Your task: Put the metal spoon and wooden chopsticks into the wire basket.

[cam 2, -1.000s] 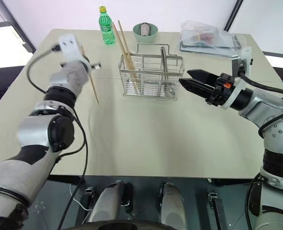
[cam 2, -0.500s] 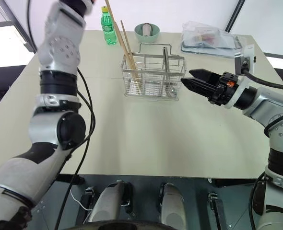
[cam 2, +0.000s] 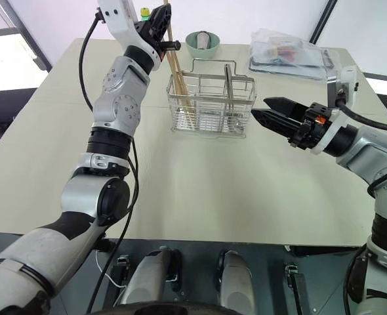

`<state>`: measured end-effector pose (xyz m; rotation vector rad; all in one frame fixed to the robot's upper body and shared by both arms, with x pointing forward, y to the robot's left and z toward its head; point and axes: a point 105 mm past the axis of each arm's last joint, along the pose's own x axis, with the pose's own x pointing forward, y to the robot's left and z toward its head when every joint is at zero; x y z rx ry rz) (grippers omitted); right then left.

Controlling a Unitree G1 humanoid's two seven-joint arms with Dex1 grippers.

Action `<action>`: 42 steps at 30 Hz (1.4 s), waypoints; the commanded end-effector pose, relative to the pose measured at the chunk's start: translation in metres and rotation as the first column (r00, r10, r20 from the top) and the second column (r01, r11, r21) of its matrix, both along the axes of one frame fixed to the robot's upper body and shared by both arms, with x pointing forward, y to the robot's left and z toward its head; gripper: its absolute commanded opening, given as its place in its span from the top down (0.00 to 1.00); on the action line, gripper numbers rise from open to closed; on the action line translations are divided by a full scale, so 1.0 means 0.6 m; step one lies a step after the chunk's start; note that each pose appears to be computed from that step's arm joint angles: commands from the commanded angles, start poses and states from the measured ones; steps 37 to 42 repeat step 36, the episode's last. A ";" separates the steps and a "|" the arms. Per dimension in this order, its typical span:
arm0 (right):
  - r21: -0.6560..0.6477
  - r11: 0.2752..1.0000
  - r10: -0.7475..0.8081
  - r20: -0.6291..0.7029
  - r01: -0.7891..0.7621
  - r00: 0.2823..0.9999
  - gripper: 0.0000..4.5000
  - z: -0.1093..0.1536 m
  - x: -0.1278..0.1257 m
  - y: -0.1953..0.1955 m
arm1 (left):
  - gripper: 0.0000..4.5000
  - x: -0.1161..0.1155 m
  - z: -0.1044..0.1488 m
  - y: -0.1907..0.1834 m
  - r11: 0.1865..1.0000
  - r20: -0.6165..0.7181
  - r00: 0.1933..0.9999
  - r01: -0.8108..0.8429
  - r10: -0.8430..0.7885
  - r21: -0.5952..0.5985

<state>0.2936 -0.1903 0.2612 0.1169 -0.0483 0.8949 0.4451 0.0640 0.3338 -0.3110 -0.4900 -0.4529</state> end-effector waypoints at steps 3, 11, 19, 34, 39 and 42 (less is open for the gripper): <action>0.013 1.000 0.002 0.055 -0.003 0.998 0.32 0.024 -0.011 0.000 | 0.99 -0.016 0.003 -0.011 0.996 0.104 0.994 -0.046 0.038 0.075; 0.022 1.000 0.004 0.053 -0.006 0.999 0.32 0.026 -0.006 0.003 | 0.29 -0.034 -0.005 -0.019 0.993 0.165 0.986 -0.048 0.030 0.110; -0.002 1.000 0.014 0.056 -0.014 0.998 0.32 0.023 0.000 0.007 | 0.01 -0.047 0.024 -0.005 0.994 0.127 0.992 0.007 -0.021 0.110; -0.189 0.977 -0.088 0.088 0.103 0.992 0.32 0.033 0.037 -0.107 | 0.01 -0.215 0.006 0.237 0.555 -0.241 0.921 0.379 -0.308 0.741; -0.194 0.976 -0.084 0.086 0.099 0.993 0.32 0.032 0.042 -0.112 | 0.01 -0.217 -0.007 0.252 0.545 -0.274 0.924 0.378 -0.265 0.748; -0.194 0.976 -0.084 0.086 0.099 0.993 0.32 0.032 0.042 -0.112 | 0.01 -0.217 -0.007 0.252 0.545 -0.274 0.924 0.378 -0.265 0.748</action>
